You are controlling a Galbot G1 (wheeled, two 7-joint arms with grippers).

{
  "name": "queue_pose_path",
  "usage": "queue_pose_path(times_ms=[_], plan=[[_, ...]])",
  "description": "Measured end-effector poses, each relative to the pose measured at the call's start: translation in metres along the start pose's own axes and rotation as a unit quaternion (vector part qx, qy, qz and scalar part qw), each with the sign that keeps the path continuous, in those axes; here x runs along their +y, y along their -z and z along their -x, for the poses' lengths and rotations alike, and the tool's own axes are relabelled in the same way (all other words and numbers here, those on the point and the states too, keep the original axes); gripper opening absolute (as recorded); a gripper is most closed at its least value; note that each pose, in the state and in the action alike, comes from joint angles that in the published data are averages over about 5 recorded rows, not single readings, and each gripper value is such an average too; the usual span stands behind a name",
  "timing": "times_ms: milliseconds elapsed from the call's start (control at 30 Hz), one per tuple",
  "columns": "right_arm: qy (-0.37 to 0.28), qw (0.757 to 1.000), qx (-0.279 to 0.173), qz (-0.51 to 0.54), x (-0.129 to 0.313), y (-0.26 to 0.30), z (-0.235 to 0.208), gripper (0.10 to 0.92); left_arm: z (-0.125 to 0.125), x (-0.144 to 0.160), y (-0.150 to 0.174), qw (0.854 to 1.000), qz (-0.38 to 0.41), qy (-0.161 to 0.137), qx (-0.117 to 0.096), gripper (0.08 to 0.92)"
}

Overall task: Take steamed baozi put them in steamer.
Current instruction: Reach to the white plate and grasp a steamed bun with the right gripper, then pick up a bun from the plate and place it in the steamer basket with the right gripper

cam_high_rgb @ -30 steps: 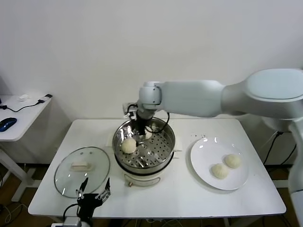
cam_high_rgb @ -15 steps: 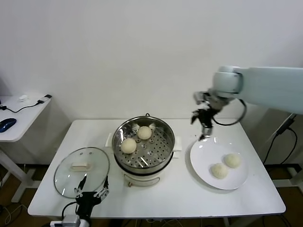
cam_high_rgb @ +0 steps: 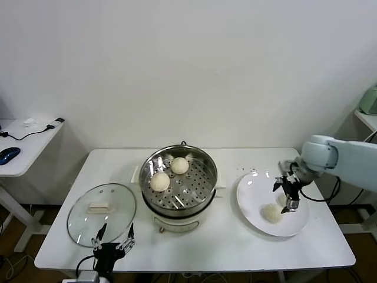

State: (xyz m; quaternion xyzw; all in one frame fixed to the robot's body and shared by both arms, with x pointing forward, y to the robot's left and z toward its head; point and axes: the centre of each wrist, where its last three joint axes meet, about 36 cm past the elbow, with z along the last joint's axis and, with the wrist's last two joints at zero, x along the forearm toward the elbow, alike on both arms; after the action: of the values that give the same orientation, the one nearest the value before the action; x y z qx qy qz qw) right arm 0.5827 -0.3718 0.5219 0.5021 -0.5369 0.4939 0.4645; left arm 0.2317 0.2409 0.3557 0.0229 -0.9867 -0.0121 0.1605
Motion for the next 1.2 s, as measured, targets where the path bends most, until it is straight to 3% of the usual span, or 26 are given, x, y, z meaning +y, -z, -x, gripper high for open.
queue_pose_path(times_ms=[500, 733, 967, 1200], plan=[[0.002, 0.999, 0.015, 0.029, 0.000, -0.003, 0.065, 0.817, 0.000, 0.000, -0.003, 1.000, 0.000, 0.002, 0.003, 0.823], [-0.004, 0.999, 0.012, 0.034, -0.003, -0.002, 0.070, 0.731, 0.000, -0.001, -0.004, 1.000, 0.000, 0.000, 0.005, 0.823], [-0.002, 1.000, 0.002, 0.021, -0.010, 0.001, 0.048, 0.696, -0.001, -0.002, -0.003, 1.000, 0.002, -0.002, 0.004, 0.823], [-0.016, 0.999, -0.011, -0.038, -0.041, 0.026, -0.025, 0.702, -0.002, -0.004, -0.002, 1.000, 0.004, -0.005, 0.003, 0.823]])
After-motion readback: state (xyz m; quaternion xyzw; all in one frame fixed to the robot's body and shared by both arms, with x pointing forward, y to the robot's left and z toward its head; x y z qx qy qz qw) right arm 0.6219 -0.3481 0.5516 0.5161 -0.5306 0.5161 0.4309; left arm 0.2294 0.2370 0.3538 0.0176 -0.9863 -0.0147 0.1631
